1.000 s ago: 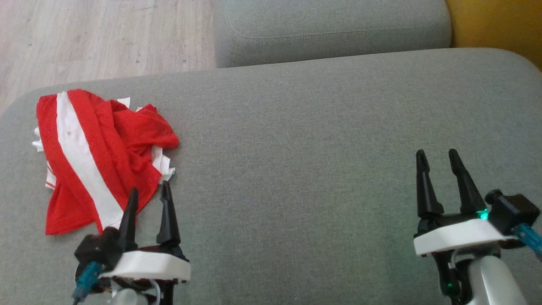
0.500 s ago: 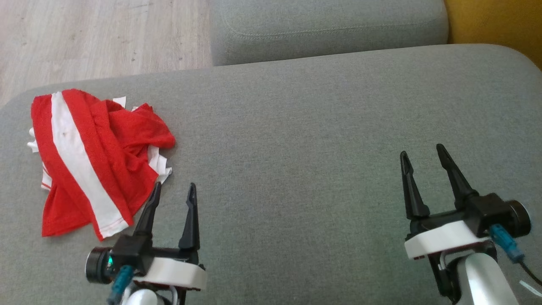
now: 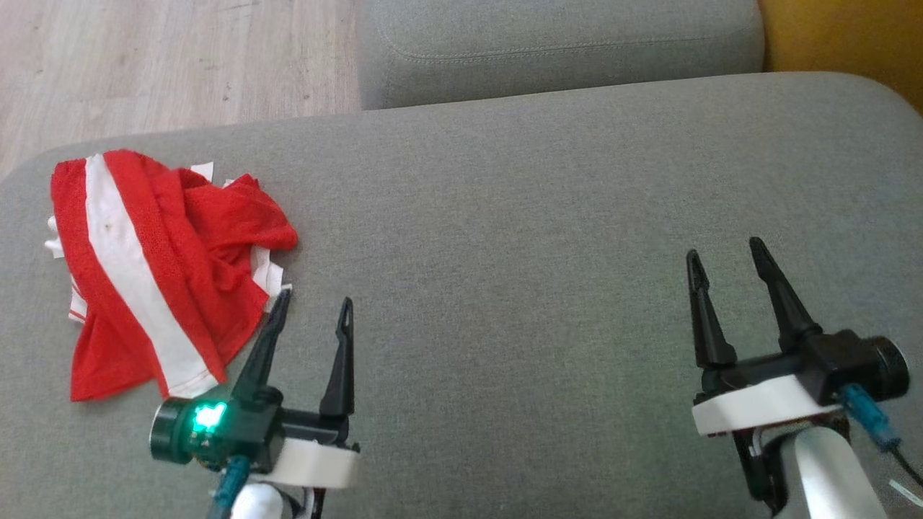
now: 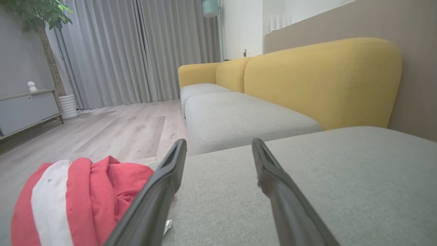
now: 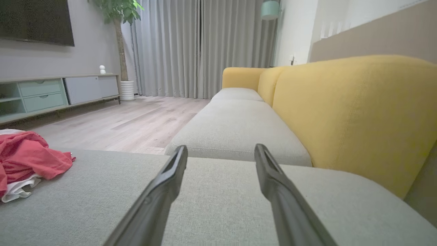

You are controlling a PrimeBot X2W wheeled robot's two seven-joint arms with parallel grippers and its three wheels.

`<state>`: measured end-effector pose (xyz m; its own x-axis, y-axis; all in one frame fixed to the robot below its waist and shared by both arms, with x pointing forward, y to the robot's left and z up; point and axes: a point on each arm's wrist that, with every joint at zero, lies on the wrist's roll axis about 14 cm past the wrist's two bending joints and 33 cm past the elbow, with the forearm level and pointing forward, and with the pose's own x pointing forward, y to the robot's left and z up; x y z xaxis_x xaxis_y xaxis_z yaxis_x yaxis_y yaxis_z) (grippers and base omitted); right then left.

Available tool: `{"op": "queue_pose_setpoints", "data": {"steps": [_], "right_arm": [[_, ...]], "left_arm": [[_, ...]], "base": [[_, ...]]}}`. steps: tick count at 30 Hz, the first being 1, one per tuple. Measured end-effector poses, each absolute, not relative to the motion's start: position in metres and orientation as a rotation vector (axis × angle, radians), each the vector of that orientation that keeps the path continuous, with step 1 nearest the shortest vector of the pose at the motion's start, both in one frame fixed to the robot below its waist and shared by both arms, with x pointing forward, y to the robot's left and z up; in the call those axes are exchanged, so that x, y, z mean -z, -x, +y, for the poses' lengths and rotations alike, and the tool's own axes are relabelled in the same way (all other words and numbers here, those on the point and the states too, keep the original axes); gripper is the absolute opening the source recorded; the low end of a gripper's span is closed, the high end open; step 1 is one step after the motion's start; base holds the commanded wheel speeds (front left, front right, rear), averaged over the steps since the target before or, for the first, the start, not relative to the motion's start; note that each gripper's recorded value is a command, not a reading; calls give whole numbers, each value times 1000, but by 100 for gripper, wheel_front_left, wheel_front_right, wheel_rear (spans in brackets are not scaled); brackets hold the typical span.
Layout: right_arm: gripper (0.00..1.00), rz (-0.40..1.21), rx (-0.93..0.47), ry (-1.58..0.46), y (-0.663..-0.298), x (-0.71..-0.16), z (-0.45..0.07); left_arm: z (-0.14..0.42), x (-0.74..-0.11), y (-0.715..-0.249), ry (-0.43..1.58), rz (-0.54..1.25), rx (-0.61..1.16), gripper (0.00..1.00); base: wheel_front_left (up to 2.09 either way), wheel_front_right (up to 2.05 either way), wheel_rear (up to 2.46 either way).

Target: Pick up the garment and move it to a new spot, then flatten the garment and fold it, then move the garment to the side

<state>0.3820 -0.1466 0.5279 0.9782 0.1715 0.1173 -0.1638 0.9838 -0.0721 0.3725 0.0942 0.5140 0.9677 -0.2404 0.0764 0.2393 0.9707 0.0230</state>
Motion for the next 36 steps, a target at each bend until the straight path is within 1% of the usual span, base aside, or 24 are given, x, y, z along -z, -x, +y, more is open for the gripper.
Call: {"op": "queue_pose_setpoints", "data": {"steps": [3,9,16,27,30,36], "right_arm": [[100,-106,-149,-14,-381,-521,-152],[100,-88,-139,-74,-379,-512,-153],[100,-14,-142,-153,-373,-489,-147],[100,-12,-139,-178,-372,-488,-147],[100,-14,-151,-187,-374,-489,-143],[100,-22,-241,-201,-377,-495,-113]], "left_arm": [[98,-523,-375,42,-102,217,100],[105,-526,-371,94,-121,194,100],[112,-508,-364,146,-68,184,100],[118,-498,-365,156,-39,169,100],[124,-498,-364,157,-40,154,100],[145,-499,-355,134,-46,92,100]], "base": [[0,0,0],[0,0,0],[0,0,0],[0,0,0],[0,0,0],[0,0,0]]}}
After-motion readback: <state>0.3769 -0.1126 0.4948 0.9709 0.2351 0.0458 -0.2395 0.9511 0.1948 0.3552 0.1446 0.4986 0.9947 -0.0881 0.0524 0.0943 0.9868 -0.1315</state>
